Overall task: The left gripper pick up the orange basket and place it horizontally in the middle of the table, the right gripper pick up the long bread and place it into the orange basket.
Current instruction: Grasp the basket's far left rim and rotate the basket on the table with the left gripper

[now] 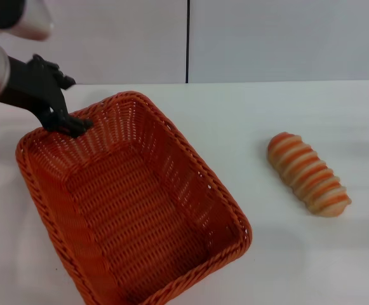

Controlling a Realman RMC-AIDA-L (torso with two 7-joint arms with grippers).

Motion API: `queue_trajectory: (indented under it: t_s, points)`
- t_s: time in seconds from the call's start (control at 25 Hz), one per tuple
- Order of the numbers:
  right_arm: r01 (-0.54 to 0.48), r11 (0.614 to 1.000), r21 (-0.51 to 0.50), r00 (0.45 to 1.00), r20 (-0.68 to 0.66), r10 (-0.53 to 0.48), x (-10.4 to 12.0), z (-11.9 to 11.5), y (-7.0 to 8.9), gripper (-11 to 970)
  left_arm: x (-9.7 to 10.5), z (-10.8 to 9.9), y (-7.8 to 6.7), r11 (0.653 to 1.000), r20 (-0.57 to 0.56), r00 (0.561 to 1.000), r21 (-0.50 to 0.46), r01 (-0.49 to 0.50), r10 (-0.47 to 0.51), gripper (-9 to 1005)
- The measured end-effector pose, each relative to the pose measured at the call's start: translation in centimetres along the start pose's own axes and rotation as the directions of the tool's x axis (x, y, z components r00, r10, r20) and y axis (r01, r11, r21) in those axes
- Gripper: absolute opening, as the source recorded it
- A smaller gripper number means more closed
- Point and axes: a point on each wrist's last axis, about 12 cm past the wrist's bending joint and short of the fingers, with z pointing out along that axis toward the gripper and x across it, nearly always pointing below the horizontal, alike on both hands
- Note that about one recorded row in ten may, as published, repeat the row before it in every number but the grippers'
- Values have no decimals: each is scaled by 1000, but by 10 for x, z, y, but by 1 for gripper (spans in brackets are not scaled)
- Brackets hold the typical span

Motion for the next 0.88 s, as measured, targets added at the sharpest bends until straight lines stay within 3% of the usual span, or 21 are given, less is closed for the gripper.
queue_trajectory:
  t_s: [0.56,0.88]
  points:
    - [-6,1000,-25,1000,-2,6,1,6,5,649,-11,48,-13,998,-127,990,-9,-63,61,795]
    - [-6,1000,-26,1000,-4,5,2,6,5,649,-16,57,-15,995,-144,985,-22,-93,89,790]
